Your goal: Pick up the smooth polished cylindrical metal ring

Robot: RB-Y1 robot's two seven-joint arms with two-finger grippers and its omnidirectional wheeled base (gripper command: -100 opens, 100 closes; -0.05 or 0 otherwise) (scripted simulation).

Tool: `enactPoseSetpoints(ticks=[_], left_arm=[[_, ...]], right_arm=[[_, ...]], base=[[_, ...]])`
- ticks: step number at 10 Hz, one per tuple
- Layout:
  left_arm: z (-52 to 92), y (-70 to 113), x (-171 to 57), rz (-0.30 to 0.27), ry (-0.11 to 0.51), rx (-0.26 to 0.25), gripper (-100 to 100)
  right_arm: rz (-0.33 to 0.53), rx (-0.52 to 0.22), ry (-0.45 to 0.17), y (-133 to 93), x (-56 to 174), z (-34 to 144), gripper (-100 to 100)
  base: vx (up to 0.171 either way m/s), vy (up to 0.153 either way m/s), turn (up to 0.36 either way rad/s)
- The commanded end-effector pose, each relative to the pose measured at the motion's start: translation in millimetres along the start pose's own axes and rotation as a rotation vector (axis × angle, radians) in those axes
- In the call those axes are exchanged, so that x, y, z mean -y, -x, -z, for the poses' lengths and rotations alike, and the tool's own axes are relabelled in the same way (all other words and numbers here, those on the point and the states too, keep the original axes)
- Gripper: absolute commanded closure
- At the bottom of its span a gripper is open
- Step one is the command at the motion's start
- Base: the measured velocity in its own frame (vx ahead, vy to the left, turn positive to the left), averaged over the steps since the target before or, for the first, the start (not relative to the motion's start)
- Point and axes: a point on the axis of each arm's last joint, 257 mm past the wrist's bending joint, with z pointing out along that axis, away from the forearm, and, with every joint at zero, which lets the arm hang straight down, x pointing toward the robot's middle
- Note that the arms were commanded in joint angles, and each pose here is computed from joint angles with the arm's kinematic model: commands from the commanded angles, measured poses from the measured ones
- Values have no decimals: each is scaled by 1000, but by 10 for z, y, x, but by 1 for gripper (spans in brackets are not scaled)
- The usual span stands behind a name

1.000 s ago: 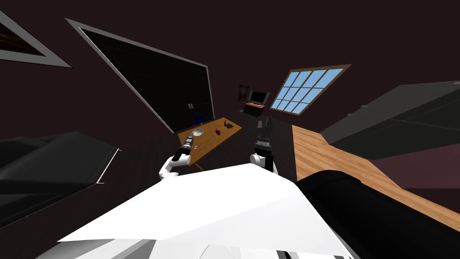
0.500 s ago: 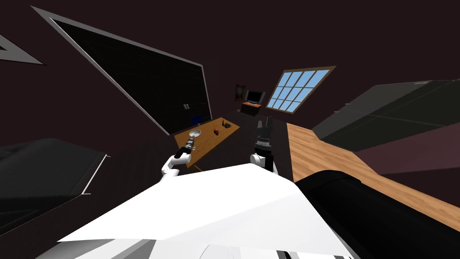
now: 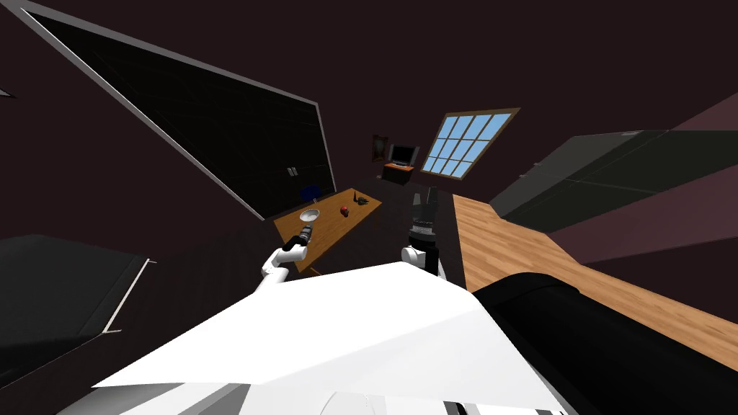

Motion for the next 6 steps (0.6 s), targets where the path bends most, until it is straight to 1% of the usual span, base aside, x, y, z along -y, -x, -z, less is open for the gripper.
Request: enactPoseSetpoints(ticks=[1,2,3,4,6], left_arm=[[-39,-11,-102,0,34,-7,-100],[-81,-16,-235,1,80,-16,-100],[-114,-13,-315,1,116,-24,-100],[-111,-23,-418,2,136,-26,-100],[-147,-20,-650,4,219,-41,-100]], right_arm=[[0,0,0,0,0,0,0],[0,0,0,0,0,0,0],[0,0,0,0,0,0,0],[0,0,0,0,0,0,0],[0,0,0,0,0,0,0]], base=[[-1,26,-62],[-3,33,-118],[-2,52,-166],[-1,48,-53],[-2,49,-122]])
